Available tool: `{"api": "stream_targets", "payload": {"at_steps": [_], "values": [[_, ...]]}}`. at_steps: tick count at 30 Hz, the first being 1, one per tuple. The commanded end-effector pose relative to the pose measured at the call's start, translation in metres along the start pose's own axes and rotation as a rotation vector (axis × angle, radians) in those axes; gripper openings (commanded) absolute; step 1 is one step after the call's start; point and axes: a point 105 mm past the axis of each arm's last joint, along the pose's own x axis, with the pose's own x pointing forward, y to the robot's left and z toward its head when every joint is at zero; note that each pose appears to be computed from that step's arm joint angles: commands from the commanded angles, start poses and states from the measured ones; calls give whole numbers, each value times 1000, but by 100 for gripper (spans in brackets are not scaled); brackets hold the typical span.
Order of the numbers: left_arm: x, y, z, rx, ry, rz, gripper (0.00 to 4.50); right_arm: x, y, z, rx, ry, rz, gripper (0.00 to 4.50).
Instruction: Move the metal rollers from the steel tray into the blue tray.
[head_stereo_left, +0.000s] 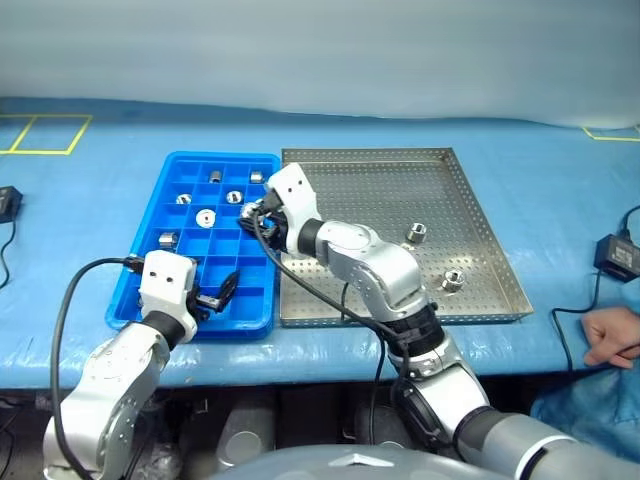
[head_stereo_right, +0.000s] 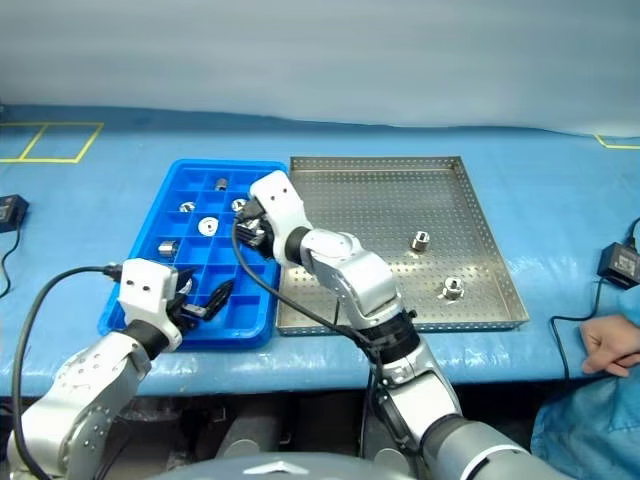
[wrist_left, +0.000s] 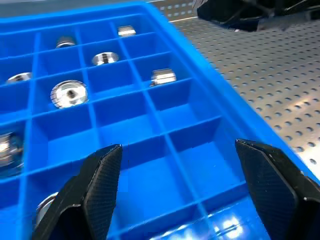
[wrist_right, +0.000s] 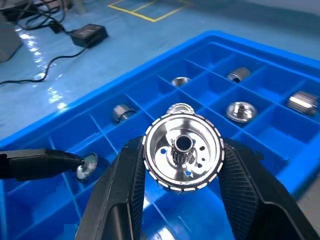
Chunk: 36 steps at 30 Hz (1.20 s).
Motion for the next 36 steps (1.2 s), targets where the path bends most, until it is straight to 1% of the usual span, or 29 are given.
{"api": "stream_targets", "payload": {"at_steps": [1,8,14,16,18,20,22,24,28,33,36], "values": [[-9,3,16,18,-75,52,393,15,13,9,-13,-39,92,174],[-14,0,11,0,-71,77,393,36,18,-1,-19,-3,144,174],[-15,-1,10,-4,-72,78,393,45,11,-12,3,41,137,174],[-13,-2,11,-3,-72,72,393,46,5,-14,-28,40,108,251],[-12,-3,11,-2,-72,67,393,46,3,-13,-47,23,102,310],[-9,-5,11,-2,-71,51,393,42,-1,-1,-75,-46,62,372],[-6,-9,12,-4,-73,30,393,35,-7,9,-85,-97,27,372],[-4,-12,14,-4,-78,12,393,28,-11,13,-80,-120,6,372],[7,-23,22,-6,-109,-55,393,-4,-45,10,-30,-102,-190,372],[30,-46,38,19,-154,-206,393,-67,-108,-14,126,-36,-616,372],[42,-59,47,31,-179,-292,393,-93,-125,-26,171,-11,-769,372]]}}
